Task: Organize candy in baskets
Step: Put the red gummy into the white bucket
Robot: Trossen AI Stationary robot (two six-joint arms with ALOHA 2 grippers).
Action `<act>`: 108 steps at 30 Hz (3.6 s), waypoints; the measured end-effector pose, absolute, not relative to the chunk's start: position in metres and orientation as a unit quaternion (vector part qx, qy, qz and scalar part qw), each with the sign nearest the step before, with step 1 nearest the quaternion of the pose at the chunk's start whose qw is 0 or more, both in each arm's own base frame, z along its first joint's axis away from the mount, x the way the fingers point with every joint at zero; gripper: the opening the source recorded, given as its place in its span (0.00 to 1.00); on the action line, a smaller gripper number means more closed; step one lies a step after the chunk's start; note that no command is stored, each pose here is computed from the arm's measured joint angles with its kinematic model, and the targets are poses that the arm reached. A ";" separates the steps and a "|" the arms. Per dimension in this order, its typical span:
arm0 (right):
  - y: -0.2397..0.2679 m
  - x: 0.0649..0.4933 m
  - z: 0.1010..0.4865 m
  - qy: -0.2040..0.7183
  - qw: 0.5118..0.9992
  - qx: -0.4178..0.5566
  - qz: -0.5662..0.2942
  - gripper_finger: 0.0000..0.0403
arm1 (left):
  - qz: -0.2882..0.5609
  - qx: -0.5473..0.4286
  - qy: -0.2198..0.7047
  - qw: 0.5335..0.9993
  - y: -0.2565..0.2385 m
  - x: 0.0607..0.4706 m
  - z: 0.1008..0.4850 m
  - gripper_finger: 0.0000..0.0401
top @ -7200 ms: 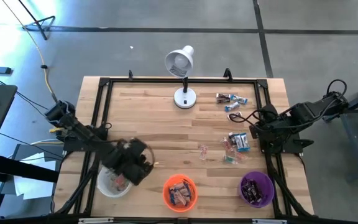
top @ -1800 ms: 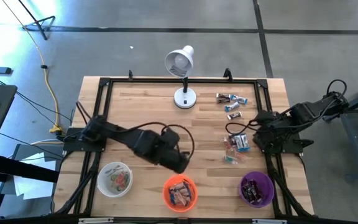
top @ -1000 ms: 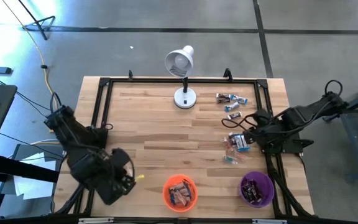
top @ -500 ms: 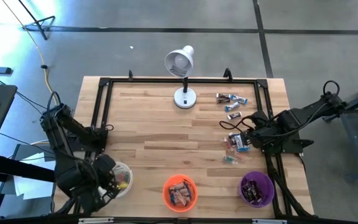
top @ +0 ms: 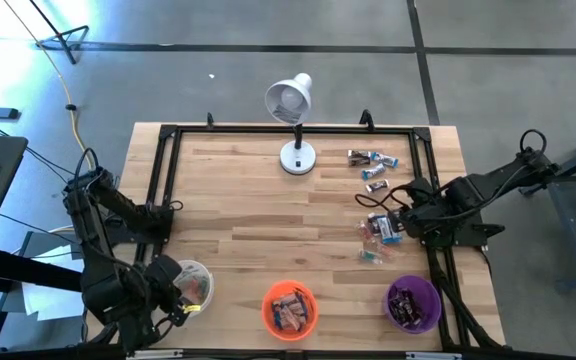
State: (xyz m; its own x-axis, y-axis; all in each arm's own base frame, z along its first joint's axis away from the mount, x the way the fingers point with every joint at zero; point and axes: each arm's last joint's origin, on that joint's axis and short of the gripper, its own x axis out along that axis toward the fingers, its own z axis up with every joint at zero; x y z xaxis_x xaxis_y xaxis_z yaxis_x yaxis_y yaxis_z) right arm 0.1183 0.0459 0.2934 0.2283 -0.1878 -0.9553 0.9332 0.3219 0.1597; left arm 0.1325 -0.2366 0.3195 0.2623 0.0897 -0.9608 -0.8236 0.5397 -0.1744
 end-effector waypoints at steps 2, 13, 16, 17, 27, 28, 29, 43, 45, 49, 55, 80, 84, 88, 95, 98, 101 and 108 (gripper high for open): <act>0.046 0.119 0.293 0.459 0.671 0.407 -0.416 0.36 | 0.322 -0.354 0.510 0.715 -0.236 0.133 0.320 0.19; 0.052 0.127 0.294 0.470 0.660 0.449 -0.377 0.36 | 0.327 -0.298 0.485 0.755 -0.218 0.150 0.322 0.20; 0.054 0.130 0.291 0.486 0.659 0.434 -0.377 0.36 | 0.319 -0.279 0.487 0.764 -0.207 0.162 0.325 0.20; 0.055 0.131 0.289 0.495 0.656 0.428 -0.377 0.36 | 0.316 -0.274 0.488 0.767 -0.203 0.166 0.326 0.20; 0.067 0.158 0.266 0.595 0.679 0.268 -0.337 0.36 | 0.291 -0.287 0.473 0.780 -0.178 0.199 0.334 0.20; 0.068 0.161 0.263 0.606 0.680 0.249 -0.329 0.36 | 0.289 -0.289 0.471 0.781 -0.177 0.202 0.334 0.20; 0.067 0.164 0.261 0.615 0.680 0.235 -0.324 0.36 | 0.287 -0.292 0.469 0.782 -0.176 0.204 0.334 0.20; 0.056 0.229 0.214 0.608 0.663 0.269 -0.344 0.36 | 0.264 -0.340 0.465 0.773 -0.173 0.219 0.335 0.20; 0.054 0.234 0.206 0.623 0.649 0.262 -0.350 0.36 | 0.263 -0.343 0.468 0.771 -0.174 0.218 0.335 0.20; 0.051 0.240 0.195 0.640 0.640 0.247 -0.346 0.36 | 0.262 -0.350 0.467 0.768 -0.177 0.216 0.335 0.20; 0.045 0.252 0.185 0.642 0.649 0.248 -0.325 0.36 | 0.263 -0.356 0.467 0.765 -0.181 0.213 0.335 0.20; 0.020 0.225 0.123 0.660 0.626 0.313 -0.275 0.36 | 0.282 -0.383 0.464 0.748 -0.177 0.216 0.335 0.20; 0.016 0.229 0.128 0.656 0.635 0.313 -0.261 0.30 | 0.283 -0.383 0.463 0.747 -0.174 0.219 0.335 0.20; 0.014 0.234 0.131 0.647 0.642 0.327 -0.248 0.12 | 0.282 -0.384 0.462 0.748 -0.174 0.219 0.335 0.20; 0.016 0.232 0.142 0.641 0.644 0.355 -0.219 0.03 | 0.279 -0.389 0.460 0.748 -0.175 0.220 0.335 0.20; 0.016 0.231 0.155 0.625 0.653 0.371 -0.213 0.01 | 0.278 -0.389 0.459 0.748 -0.175 0.220 0.335 0.20; 0.016 0.236 0.176 0.591 0.678 0.387 -0.203 0.01 | 0.276 -0.387 0.461 0.750 -0.176 0.219 0.335 0.20; 0.015 0.257 0.235 0.487 0.756 0.400 -0.175 0.00 | 0.280 -0.329 0.468 0.771 -0.171 0.209 0.338 0.19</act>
